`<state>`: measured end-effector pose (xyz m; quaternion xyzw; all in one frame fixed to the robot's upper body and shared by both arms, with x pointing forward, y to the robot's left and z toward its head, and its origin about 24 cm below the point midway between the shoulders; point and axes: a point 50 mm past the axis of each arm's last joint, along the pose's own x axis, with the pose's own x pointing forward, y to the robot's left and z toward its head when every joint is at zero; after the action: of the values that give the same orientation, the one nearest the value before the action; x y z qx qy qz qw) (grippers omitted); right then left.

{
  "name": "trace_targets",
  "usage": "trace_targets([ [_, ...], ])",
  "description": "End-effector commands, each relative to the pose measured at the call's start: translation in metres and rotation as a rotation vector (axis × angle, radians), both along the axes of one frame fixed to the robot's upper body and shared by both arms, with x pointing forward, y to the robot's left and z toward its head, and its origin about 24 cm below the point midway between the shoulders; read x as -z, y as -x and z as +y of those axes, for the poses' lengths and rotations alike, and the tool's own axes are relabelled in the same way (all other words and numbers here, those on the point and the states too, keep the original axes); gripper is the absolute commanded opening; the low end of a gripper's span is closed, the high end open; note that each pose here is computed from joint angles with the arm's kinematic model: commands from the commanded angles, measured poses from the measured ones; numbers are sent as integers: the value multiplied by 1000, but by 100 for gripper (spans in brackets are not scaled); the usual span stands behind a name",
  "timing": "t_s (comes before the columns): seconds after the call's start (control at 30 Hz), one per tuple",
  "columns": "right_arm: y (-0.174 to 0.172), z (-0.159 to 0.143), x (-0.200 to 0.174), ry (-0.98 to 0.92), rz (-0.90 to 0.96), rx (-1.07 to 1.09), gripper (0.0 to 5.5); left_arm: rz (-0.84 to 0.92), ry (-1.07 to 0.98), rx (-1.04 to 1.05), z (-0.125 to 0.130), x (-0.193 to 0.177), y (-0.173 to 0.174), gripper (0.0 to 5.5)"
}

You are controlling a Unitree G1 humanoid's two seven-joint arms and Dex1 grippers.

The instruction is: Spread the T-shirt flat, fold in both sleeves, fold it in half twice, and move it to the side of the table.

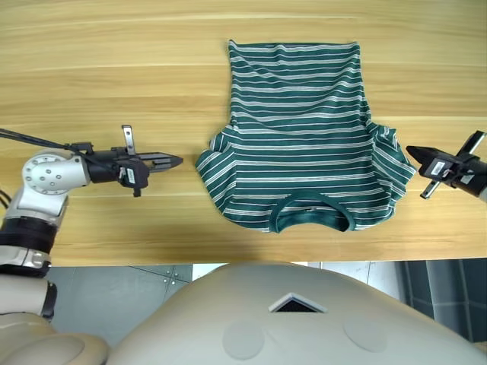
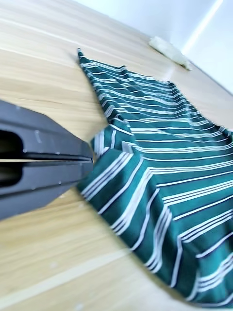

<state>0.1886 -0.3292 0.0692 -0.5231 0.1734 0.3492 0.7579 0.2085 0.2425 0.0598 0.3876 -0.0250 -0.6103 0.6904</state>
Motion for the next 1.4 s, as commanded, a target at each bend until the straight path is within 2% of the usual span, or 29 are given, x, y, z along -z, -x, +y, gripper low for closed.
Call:
trace_targets([
  [0.03, 0, 3, 3, 2, 19, -14, 0, 4, 42, 60, -21, 1, -6, 4],
  [0.13, 1, 5, 6, 3, 32, -21, 0, 35, 23, 100, -33, 13, -6, 4],
  [0.23, 1, 8, 8, 0, 40, -34, 0, 63, -85, 107, -36, 35, -7, 4],
  [0.37, 2, 11, 11, -3, 57, -48, 0, 89, -254, 99, -24, 55, -5, 4],
  [0.47, 1, 10, 20, 22, 88, -29, 0, 130, -349, 89, -1, 61, 7, 4],
  [0.6, 0, 9, 29, 39, 103, -11, 0, 142, -373, 98, 14, 53, 16, 4],
  [0.8, -2, 12, 32, 38, 103, -14, 0, 131, -272, 107, 8, 35, 20, 4],
  [1.17, 0, 27, 14, -80, 37, -89, 0, 2, -211, -16, 13, 9, -6, 4],
  [1.33, 1, 29, 11, -94, 22, -87, 0, 57, -127, 21, 11, -2, 12, 69],
  [1.4, 0, 29, 9, -102, 10, -87, 0, 49, -177, -28, 21, -1, 11, 102],
])
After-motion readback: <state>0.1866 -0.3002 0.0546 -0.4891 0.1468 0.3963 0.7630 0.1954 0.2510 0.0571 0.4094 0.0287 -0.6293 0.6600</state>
